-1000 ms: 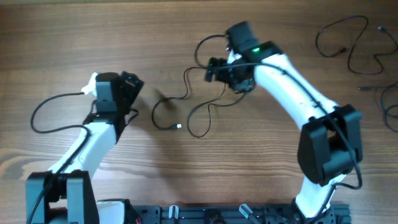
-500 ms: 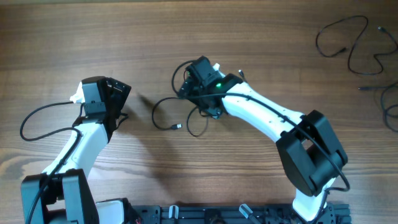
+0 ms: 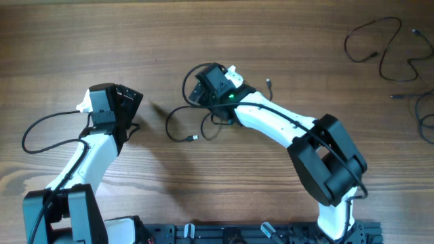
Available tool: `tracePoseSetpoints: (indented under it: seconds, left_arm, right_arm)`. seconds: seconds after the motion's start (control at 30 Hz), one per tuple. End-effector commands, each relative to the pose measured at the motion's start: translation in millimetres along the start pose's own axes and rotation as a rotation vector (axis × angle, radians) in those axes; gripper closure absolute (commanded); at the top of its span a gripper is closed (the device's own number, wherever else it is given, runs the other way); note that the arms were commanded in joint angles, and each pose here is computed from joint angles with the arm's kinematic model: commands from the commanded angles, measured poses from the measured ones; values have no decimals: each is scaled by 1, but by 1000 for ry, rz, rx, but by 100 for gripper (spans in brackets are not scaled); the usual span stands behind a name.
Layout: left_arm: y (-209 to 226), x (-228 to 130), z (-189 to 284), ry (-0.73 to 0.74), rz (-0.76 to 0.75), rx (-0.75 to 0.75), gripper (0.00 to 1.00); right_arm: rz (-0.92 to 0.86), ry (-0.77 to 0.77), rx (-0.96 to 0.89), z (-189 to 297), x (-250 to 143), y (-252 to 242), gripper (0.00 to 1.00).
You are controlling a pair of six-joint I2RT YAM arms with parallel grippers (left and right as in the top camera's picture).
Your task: Untangle cables
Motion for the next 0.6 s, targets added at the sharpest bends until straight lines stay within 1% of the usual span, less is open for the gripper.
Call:
tracePoseSetpoints:
  seconds: [0.0, 0.1, 0.23, 0.37, 0.47, 0.57]
  left_arm:
    - [1, 3, 2, -17, -2, 6, 0]
    - [1, 3, 2, -17, -2, 6, 0]
    - [1, 3, 2, -17, -2, 6, 0]
    - [1, 3, 2, -17, -2, 6, 0]
    - [1, 3, 2, -17, -2, 6, 0]
    - [1, 3, 2, -17, -2, 6, 0]
  right_arm:
    - [80, -45, -73, -31, 2, -18, 0]
    - [95, -74, -110, -41, 2, -26, 0]
    - [177, -157, -146, -46, 6, -30, 0]
    - [395, -238, -180, -50, 9, -30, 0]
    - [569, -232, -166, -59, 5, -27, 0]
    - [649, -211, -134, -67, -4, -23, 0]
Point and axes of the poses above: each gripper's point midway between its finger pads, its own z axis back along the fingers, its own y axis along the line the jaws close on, x = y × z, the point moved 8 cm from there along z, back along the fingers, and after that the axes turned 14 degrees about -z, right-handed, at the moved point
